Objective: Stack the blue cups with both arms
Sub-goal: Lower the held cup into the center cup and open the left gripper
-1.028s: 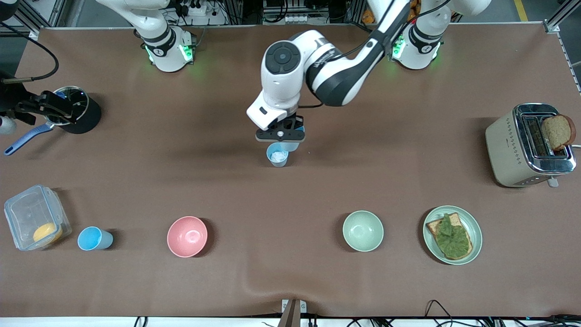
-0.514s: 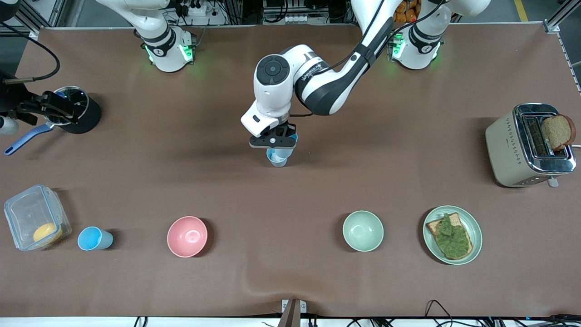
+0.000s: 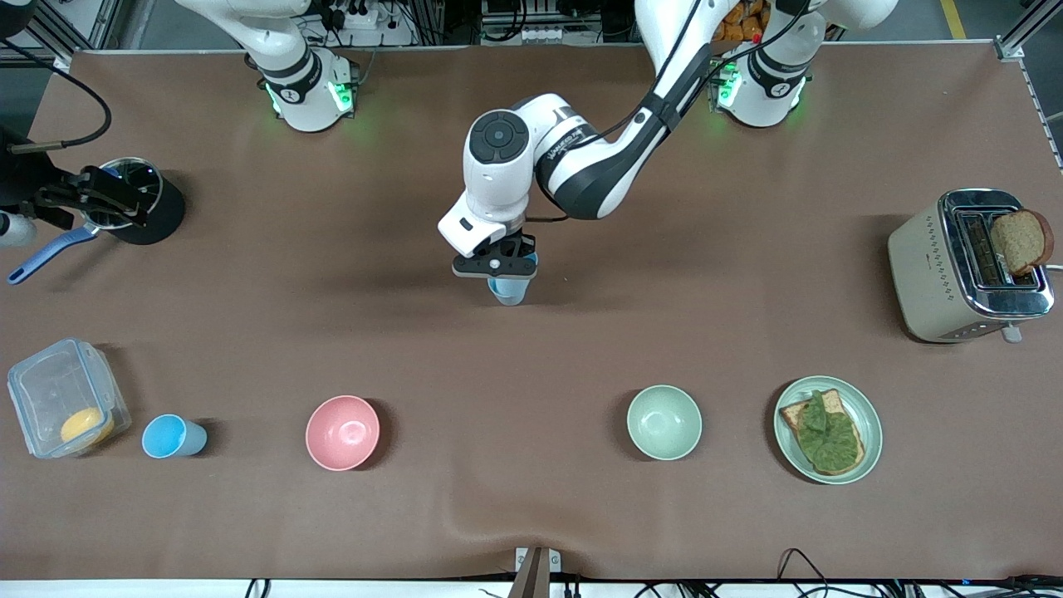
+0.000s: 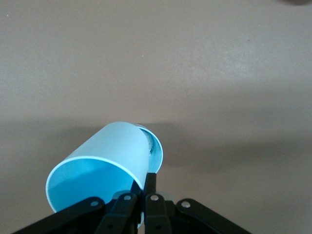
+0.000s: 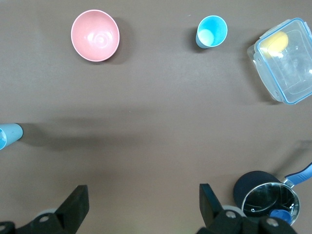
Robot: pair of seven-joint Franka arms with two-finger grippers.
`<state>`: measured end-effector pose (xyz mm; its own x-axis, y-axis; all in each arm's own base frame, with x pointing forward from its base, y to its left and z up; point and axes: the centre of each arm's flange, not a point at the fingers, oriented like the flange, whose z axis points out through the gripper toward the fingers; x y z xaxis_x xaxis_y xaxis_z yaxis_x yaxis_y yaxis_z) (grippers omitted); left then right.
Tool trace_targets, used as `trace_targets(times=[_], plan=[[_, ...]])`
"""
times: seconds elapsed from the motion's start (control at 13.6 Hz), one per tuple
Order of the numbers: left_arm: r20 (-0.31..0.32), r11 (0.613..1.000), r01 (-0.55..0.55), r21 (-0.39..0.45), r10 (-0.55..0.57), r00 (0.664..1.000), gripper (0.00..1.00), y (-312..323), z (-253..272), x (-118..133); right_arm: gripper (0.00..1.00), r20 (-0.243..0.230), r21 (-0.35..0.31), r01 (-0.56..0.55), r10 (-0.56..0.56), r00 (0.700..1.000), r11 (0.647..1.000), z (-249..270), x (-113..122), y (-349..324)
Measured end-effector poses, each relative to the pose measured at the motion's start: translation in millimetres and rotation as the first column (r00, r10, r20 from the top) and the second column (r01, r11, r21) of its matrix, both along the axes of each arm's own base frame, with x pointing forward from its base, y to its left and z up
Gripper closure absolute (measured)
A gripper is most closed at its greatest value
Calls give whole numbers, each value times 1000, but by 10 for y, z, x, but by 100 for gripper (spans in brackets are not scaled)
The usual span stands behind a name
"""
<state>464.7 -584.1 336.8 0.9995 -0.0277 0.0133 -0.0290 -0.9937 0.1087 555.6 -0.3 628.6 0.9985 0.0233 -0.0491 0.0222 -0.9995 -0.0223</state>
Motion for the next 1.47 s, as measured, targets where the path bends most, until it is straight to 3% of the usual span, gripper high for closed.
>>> trace_targets(times=[0.59, 1.47], plan=[[2, 1000, -8, -8, 8, 1000, 96, -124, -99, -118, 0, -2, 0, 0, 0, 1000, 1000, -7, 4, 0], [-1, 1000, -18, -4, 18, 1000, 96, -95, -139, -81, 0, -1, 1, 0, 0, 1000, 1000, -5, 4, 1]])
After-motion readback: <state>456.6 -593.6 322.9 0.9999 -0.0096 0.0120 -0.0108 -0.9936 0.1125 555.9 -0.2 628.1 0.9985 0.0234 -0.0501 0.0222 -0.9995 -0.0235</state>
